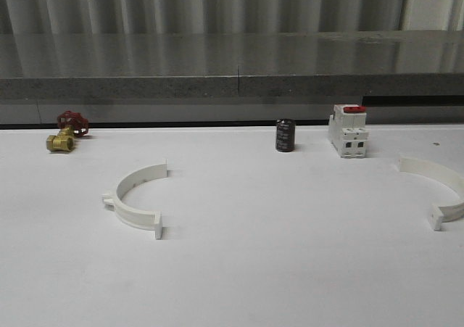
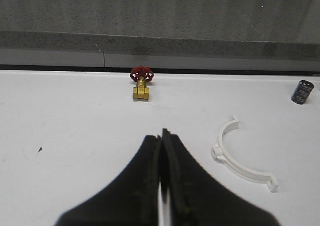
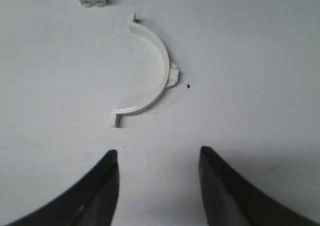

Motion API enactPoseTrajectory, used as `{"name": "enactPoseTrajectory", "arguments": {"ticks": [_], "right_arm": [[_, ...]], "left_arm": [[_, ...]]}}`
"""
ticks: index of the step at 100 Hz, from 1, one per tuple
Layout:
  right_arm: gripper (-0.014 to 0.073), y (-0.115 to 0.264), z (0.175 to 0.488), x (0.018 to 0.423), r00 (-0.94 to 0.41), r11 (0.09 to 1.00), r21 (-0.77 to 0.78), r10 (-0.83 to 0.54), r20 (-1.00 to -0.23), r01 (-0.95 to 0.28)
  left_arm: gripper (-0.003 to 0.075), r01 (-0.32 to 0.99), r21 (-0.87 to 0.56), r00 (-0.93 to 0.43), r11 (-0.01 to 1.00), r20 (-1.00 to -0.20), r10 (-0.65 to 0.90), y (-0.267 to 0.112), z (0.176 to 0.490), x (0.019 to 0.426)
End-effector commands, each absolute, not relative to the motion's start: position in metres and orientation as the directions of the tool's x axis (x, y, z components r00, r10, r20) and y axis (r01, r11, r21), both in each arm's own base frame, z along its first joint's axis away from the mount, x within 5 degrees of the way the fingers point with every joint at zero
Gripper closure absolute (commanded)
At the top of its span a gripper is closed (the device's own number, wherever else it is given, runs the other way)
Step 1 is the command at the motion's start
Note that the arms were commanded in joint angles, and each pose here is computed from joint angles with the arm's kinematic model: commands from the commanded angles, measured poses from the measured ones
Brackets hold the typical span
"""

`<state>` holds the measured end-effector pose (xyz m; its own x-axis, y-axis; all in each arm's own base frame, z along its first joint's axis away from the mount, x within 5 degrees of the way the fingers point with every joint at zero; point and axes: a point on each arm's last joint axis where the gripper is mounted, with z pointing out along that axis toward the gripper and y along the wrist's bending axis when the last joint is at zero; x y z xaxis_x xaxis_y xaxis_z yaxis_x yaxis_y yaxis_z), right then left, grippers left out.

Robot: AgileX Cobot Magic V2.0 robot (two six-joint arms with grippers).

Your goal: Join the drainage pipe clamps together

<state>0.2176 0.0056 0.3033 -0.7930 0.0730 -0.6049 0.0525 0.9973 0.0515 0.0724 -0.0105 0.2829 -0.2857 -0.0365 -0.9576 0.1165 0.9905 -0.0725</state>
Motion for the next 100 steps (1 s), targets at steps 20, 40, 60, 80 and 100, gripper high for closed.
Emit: {"name": "enactPoseTrajectory", "arguments": {"ticks": [20,40,60,80,100], "right_arm": [[0.0140,0.007,0.283,0.283,-0.894,0.989,0.076,0.145,-0.424,0.125],[0.0140,-0.004,0.260,0.319,-0.913,0.975,0.087,0.221,-0.344,0.203],[0.0140,-0.012,0.232,0.346,-0.924,0.963,0.103,0.269,-0.271,0.250],[0.0140,-0.012,0.213,0.367,-0.930,0.962,0.102,0.272,-0.246,0.255],[0.0141,-0.013,0.195,0.385,-0.936,0.961,0.097,0.273,-0.223,0.258]], "left_arm": [[0.0741,0.119,-0.076,-0.200,0.990,-0.979,-0.051,-0.010,0.297,0.074],[0.0741,0.119,-0.076,-0.200,0.990,-0.979,-0.051,-0.010,0.297,0.074],[0.0741,0.119,-0.076,-0.200,0.990,-0.979,-0.051,-0.010,0.297,0.074],[0.0741,0.119,-0.076,-0.200,0.990,-0.979,-0.051,-0.010,0.297,0.074],[0.0741,0.119,-0.076,-0.200,0.990,-0.979,-0.051,-0.010,0.297,0.074]]}}
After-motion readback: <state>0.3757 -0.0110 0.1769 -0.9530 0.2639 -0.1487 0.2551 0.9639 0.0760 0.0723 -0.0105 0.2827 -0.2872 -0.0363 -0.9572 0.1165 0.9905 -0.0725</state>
